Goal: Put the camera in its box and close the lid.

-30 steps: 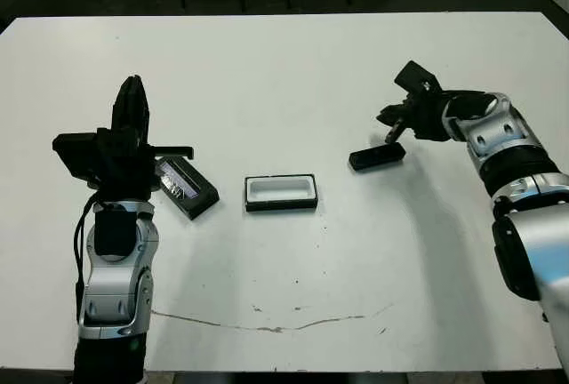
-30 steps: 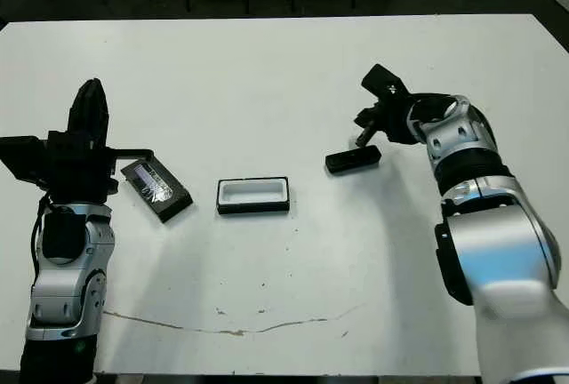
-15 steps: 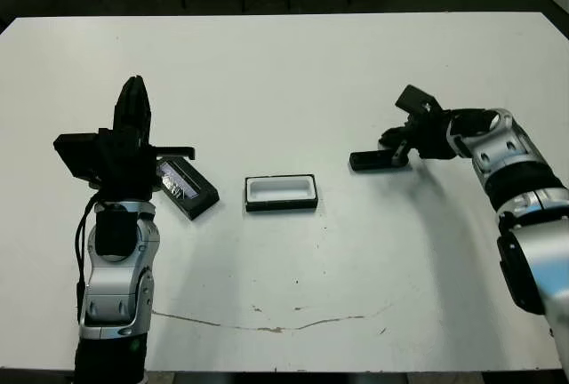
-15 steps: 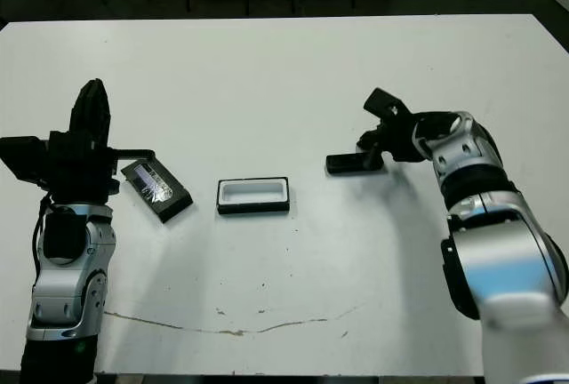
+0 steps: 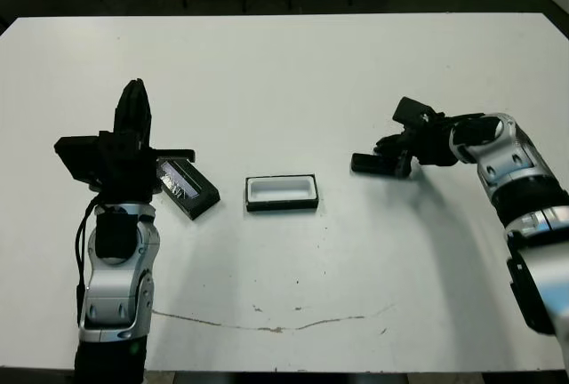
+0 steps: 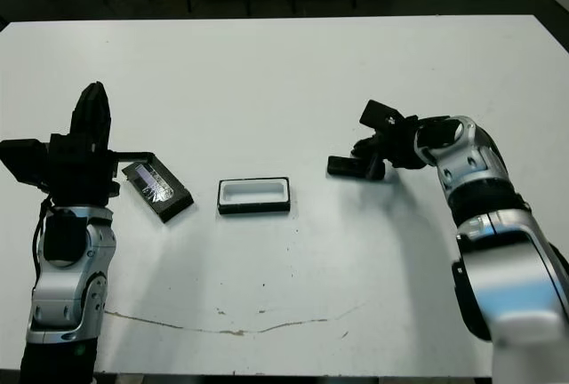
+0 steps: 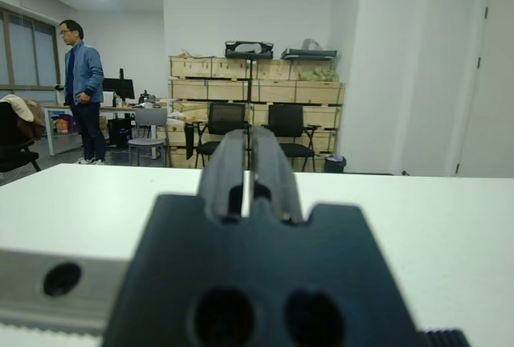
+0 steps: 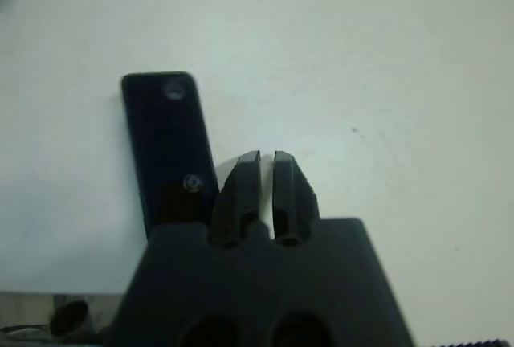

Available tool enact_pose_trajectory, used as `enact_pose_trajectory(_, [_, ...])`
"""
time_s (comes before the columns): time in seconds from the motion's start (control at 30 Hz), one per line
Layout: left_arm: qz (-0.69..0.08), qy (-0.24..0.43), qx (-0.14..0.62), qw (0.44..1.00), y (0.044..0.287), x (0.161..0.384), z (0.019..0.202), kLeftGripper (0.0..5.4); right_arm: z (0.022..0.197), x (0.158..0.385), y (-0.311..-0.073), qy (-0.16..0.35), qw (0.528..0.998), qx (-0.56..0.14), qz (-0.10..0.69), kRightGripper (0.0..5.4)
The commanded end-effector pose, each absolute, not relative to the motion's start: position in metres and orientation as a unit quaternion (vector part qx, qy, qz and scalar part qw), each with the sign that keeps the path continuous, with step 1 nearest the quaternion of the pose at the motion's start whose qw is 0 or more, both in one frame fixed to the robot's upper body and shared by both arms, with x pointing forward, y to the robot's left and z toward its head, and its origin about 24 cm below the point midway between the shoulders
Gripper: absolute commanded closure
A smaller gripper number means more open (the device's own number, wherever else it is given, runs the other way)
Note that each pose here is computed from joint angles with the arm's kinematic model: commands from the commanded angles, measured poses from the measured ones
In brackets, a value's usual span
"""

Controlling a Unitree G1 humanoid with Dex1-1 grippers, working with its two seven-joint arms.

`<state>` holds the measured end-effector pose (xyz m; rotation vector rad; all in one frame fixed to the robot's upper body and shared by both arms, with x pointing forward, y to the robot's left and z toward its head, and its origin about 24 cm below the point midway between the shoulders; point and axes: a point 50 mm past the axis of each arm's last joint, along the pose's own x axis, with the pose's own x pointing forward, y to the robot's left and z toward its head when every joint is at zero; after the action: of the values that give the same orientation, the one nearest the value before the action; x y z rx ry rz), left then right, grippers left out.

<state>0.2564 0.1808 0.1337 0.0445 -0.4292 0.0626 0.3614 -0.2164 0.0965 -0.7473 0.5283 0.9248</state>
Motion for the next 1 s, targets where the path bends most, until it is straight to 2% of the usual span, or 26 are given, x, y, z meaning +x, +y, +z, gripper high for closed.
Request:
enact_pose_trajectory(0.03, [0.037,-0.198,0.026,0.979,0.185,0.255,0.129,5.39,0.085,0.349,-0.226,0.268,0.782,-0.342,0.446,5.4])
enact_pose_trajectory(0.13, [0.037,-0.2,0.03,0.979,0.185,0.255,0.129,5.39,0.085,0.343,-0.228,0.26,0.772,-0.351,0.462,5.4])
enact_pose_trajectory(0.37, [0.04,-0.197,0.03,0.979,0.185,0.255,0.13,5.39,0.084,0.336,-0.233,0.293,0.771,-0.323,0.465,5.4])
enact_pose_trajectory(0.67, [0.041,-0.2,0.031,0.979,0.185,0.255,0.13,5.39,0.083,0.331,-0.23,0.297,0.766,-0.315,0.475,5.4])
enact_pose_trajectory(0.8, [0.041,-0.199,0.03,0.979,0.185,0.255,0.13,5.39,0.083,0.333,-0.23,0.28,0.78,-0.329,0.453,5.4])
enact_pose_trajectory(0.93, [0.041,-0.199,0.031,0.979,0.185,0.255,0.13,5.39,0.085,0.334,-0.232,0.228,0.817,-0.364,0.385,5.4])
enact_pose_trajectory(1.0, [0.042,-0.2,0.031,0.978,0.185,0.255,0.13,5.39,0.088,0.335,-0.235,0.209,0.839,-0.356,0.355,5.4])
